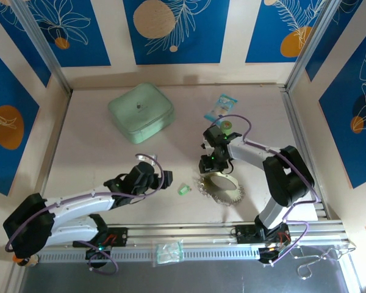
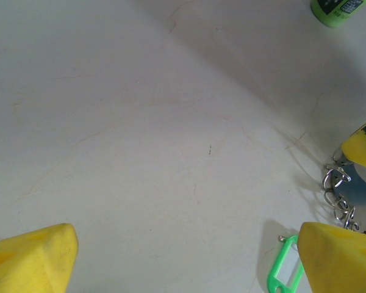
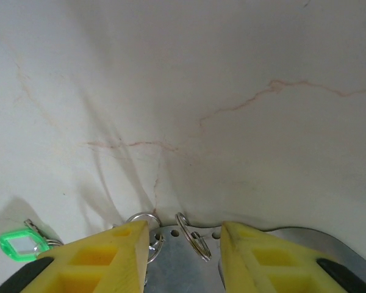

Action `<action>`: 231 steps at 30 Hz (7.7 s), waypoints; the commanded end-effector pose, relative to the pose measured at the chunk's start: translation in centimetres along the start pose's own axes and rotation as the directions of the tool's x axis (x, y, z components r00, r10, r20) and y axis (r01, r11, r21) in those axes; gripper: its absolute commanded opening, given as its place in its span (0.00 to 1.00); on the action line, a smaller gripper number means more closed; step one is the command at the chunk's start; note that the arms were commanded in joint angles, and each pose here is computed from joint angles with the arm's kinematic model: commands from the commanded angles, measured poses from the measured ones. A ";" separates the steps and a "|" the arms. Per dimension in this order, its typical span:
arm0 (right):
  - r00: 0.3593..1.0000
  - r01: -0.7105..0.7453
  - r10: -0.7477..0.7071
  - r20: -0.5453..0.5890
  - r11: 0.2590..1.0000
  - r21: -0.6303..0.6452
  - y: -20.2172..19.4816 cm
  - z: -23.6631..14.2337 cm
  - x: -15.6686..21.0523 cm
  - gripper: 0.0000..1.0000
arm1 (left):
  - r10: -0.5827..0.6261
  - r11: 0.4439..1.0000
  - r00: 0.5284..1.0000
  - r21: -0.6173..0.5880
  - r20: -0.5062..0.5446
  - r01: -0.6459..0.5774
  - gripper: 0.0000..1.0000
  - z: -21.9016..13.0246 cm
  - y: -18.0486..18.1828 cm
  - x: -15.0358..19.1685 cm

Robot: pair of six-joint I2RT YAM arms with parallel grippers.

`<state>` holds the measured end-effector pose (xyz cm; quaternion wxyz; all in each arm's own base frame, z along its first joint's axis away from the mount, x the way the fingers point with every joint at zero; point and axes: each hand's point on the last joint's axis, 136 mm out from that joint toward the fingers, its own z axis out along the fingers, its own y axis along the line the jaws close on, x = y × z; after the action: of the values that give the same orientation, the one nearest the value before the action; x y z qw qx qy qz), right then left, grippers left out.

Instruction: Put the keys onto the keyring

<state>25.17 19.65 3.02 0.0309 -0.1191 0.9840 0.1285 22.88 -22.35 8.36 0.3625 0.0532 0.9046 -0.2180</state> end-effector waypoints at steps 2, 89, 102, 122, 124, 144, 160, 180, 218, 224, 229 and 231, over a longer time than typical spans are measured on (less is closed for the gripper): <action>0.999 0.034 -0.033 -0.029 0.999 0.034 0.1 0.1 0.2 0.34 | 0.021 1.000 1.000 0.003 0.009 -0.021 0.92 -0.1 -0.6 -0.6; 0.421 0.864 -0.439 0.794 0.460 -0.204 16.8 -18.4 -7.2 0.00 | 0.600 0.634 0.642 0.206 0.478 -0.745 0.47 -6.2 -6.1 -15.1; 0.319 0.939 -0.422 0.849 0.265 -0.221 18.5 -20.0 -3.1 0.00 | 0.430 0.533 0.698 0.464 0.572 -0.708 0.26 -8.6 -9.3 -11.7; 0.293 0.951 -0.449 0.844 0.228 -0.208 19.8 -19.6 -1.9 0.00 | 0.393 0.456 0.713 0.551 0.581 -0.700 0.15 -9.2 -10.6 -11.1; 0.292 0.951 -0.453 0.842 0.230 -0.206 19.8 -19.4 -2.0 0.00 | 0.390 0.450 0.712 0.553 0.584 -0.701 0.11 -9.4 -10.7 -11.2; 0.134 0.904 -0.667 0.733 0.385 0.186 14.1 -18.4 -2.1 0.38 | 0.849 0.183 0.266 0.218 0.457 -0.959 0.00 -8.0 -7.9 -9.5; -0.053 0.932 -0.654 0.755 0.239 0.273 17.5 -17.2 -1.3 0.31 | 0.848 0.202 0.329 0.321 0.416 -0.925 0.00 -8.8 -9.3 -9.5; -0.038 0.959 -0.638 0.769 0.194 0.208 18.6 -15.5 -1.1 0.22 | 0.816 0.230 0.395 0.390 0.422 -0.892 0.00 -8.9 -10.1 -9.2; 0.008 0.988 -0.375 0.927 0.146 0.051 18.0 -20.2 2.0 0.00 | 0.392 0.363 0.599 0.481 0.699 -0.798 0.26 -12.2 -12.1 -8.7; 0.009 0.991 -0.376 0.927 0.129 0.043 18.3 -20.2 2.4 0.00 | 0.388 0.361 0.596 0.479 0.703 -0.800 0.24 -12.1 -12.2 -8.8; 0.004 0.992 -0.367 0.930 0.120 0.043 18.7 -20.4 2.4 0.00 | 0.386 0.351 0.599 0.489 0.701 -0.799 0.22 -12.0 -12.3 -8.8; 0.001 0.992 -0.362 0.932 0.118 0.045 19.0 -20.4 2.3 0.00 | 0.383 0.352 0.607 0.498 0.696 -0.793 0.21 -11.8 -12.3 -8.7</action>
<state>18.40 31.33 25.67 0.4656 -0.5707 0.4984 0.4572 19.00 -27.72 25.76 0.5582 0.4797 0.5269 -0.4251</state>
